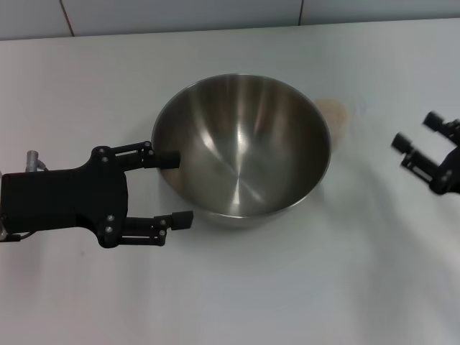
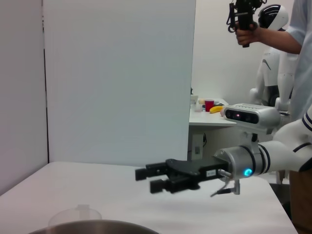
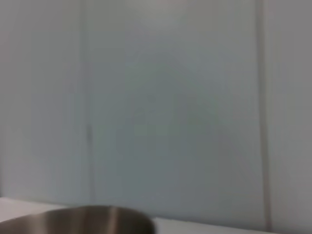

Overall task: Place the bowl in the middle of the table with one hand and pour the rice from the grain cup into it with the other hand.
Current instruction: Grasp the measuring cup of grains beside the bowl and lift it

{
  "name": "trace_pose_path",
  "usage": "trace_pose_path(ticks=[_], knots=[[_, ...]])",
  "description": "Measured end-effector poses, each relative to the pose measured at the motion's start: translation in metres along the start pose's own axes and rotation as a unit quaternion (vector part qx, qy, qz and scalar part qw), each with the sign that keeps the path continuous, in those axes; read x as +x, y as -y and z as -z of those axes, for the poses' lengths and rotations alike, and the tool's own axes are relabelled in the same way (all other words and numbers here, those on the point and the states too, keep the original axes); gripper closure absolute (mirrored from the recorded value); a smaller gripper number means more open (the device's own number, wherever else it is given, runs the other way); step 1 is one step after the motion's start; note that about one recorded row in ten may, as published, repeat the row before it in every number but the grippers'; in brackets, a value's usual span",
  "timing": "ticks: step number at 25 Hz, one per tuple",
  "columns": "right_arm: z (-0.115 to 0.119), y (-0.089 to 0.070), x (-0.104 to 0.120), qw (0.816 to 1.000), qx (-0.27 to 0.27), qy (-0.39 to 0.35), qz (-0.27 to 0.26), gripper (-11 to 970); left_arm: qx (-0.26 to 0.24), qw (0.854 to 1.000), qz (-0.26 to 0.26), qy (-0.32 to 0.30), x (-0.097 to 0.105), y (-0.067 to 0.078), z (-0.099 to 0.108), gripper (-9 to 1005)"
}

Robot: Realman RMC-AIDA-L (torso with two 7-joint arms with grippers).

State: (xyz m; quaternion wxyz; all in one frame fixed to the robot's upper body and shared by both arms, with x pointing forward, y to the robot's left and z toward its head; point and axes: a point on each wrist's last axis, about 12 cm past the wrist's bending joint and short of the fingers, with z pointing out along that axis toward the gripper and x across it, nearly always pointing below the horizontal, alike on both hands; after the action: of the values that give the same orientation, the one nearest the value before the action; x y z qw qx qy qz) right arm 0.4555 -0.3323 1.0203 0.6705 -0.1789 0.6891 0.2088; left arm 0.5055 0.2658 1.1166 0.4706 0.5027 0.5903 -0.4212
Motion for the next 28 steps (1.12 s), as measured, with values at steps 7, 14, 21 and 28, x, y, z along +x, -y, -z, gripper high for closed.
trace_pose_path(ticks=[7, 14, 21, 28], knots=[[-0.012, 0.011, 0.008, 0.998, 0.056, -0.027, -0.013, 249, 0.001, 1.000, 0.000, 0.000, 0.000, 0.000, 0.001, 167], [-0.035, 0.011, 0.012, 0.996, 0.063, -0.052, -0.023, 249, -0.005, 1.000, -0.001, 0.000, 0.000, -0.001, 0.002, 167], [-0.054, 0.009, 0.016, 0.994, 0.067, -0.075, -0.031, 249, -0.005, 1.000, -0.004, -0.001, -0.001, -0.001, 0.002, 167], [-0.068, 0.006, 0.019, 0.993, 0.066, -0.094, -0.037, 250, -0.004, 1.000, -0.012, -0.002, -0.004, -0.004, 0.002, 167]])
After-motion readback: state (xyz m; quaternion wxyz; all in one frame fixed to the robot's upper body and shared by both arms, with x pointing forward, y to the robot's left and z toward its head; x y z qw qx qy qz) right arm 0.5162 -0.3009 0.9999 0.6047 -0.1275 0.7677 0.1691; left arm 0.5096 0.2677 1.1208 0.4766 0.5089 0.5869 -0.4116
